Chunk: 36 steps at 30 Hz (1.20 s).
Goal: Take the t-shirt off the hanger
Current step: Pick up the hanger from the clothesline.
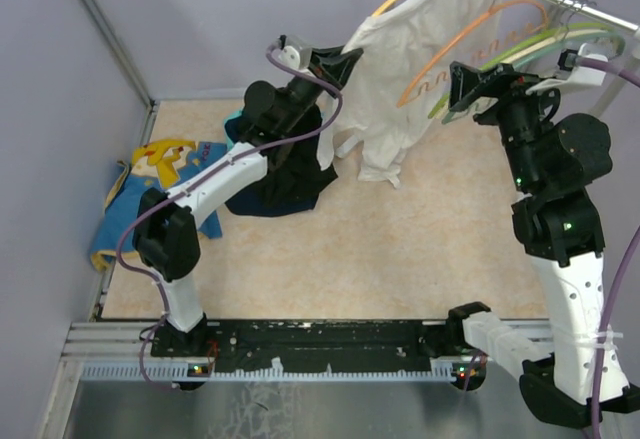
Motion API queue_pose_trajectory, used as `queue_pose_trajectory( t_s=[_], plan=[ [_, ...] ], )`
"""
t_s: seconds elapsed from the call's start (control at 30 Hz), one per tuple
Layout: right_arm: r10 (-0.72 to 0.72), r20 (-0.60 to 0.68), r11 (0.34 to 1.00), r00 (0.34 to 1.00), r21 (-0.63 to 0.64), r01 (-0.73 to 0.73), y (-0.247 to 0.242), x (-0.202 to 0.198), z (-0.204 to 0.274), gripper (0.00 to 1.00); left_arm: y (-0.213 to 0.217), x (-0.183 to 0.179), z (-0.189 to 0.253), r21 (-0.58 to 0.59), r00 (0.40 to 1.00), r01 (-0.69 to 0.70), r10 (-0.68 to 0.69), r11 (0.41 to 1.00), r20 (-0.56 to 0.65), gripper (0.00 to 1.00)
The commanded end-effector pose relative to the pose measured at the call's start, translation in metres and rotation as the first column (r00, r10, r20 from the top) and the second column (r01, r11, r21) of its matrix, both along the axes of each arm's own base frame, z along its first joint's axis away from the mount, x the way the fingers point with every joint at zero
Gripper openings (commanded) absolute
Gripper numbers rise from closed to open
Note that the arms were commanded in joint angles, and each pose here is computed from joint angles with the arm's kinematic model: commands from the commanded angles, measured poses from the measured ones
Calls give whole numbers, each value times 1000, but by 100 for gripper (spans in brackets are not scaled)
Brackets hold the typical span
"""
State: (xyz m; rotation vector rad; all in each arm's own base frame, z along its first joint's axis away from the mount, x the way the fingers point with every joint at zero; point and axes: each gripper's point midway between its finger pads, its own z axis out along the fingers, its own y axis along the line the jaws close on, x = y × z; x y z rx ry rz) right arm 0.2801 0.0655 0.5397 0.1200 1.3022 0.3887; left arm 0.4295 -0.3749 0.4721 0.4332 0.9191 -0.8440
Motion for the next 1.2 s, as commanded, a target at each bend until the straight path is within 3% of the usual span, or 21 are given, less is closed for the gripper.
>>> queue_pose_trajectory(
  t_s=[0.0,0.5,0.93,1.17],
  plan=[
    [24,96,1000,995,11,-26,1,-16,36,92,29,-30,57,-128,991,-21,37,992,127,0],
    [95,24,994,995,-62,-93,28,31,39,88,90,-77,50,-67,986,-158,162,985,51,0],
    [152,67,988,986,-23,-150,34,15,62,75,104,-110,24,12,994,-110,110,994,-20,0],
    [223,41,974,974,-44,-222,48,18,57,74,101,-122,21,31,998,-54,55,998,-31,0]
  ],
)
